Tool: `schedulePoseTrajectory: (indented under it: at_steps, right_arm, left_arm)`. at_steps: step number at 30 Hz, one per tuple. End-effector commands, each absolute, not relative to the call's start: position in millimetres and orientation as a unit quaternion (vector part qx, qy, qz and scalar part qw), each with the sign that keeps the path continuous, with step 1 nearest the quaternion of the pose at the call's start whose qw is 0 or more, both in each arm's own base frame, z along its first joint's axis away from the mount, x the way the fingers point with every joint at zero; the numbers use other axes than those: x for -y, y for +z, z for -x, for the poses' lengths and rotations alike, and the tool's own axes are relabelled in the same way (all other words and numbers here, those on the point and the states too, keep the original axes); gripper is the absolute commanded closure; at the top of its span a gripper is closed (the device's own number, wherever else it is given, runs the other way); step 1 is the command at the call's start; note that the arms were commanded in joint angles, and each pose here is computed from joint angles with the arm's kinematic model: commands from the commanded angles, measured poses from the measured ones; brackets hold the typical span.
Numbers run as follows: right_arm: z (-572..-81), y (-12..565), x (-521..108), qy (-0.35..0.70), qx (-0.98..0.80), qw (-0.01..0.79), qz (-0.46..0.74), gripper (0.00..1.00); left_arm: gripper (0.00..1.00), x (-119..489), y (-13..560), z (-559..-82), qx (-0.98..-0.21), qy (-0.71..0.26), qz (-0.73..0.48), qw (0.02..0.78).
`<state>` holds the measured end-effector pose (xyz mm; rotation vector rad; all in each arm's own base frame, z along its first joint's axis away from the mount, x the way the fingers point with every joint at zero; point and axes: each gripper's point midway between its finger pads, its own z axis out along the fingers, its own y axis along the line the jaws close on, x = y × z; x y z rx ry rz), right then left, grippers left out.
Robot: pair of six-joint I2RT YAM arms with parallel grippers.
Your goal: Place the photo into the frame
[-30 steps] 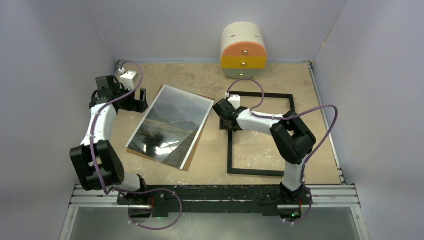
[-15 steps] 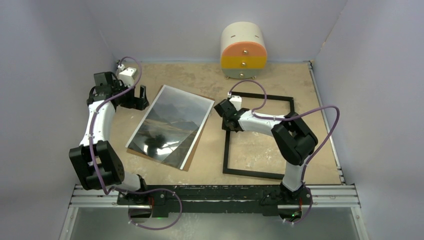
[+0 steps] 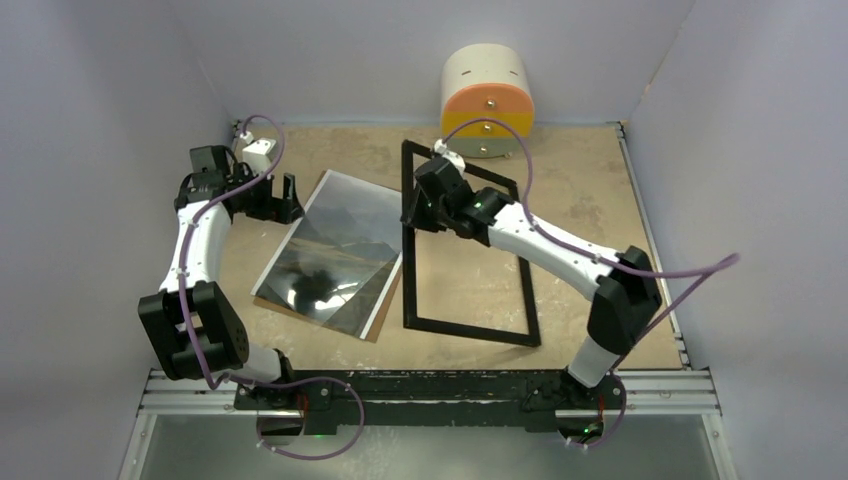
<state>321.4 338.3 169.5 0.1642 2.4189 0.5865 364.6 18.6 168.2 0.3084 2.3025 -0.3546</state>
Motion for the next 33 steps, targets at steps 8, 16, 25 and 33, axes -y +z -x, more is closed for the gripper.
schedulePoseTrajectory:
  at_steps: [8, 16, 25, 33]
  right_arm:
    - [-287.9, 335.1, -381.9, 0.48, -0.822, 0.295, -0.086, 1.0]
    - [-273.1, 384.7, -386.9, 0.572, -0.773, 0.262, -0.086, 1.0]
    - [-275.4, 391.4, -370.9, 0.651, -0.721, 0.204, -0.123, 1.0]
    - [-281.9, 353.9, -338.5, 0.67, -0.707, 0.163, -0.158, 1.0]
  left_arm:
    - [0.0, 28.4, 217.3, -362.3, -0.871, -0.177, -0.168, 0.426]
    - [0.0, 48.6, 234.5, -360.0, -0.859, -0.172, -0.185, 0.444]
    - [0.0, 84.5, 264.2, -359.7, -0.84, -0.195, -0.197, 0.466]
    - [0.0, 129.6, 295.4, -359.0, -0.808, -0.218, -0.228, 0.498]
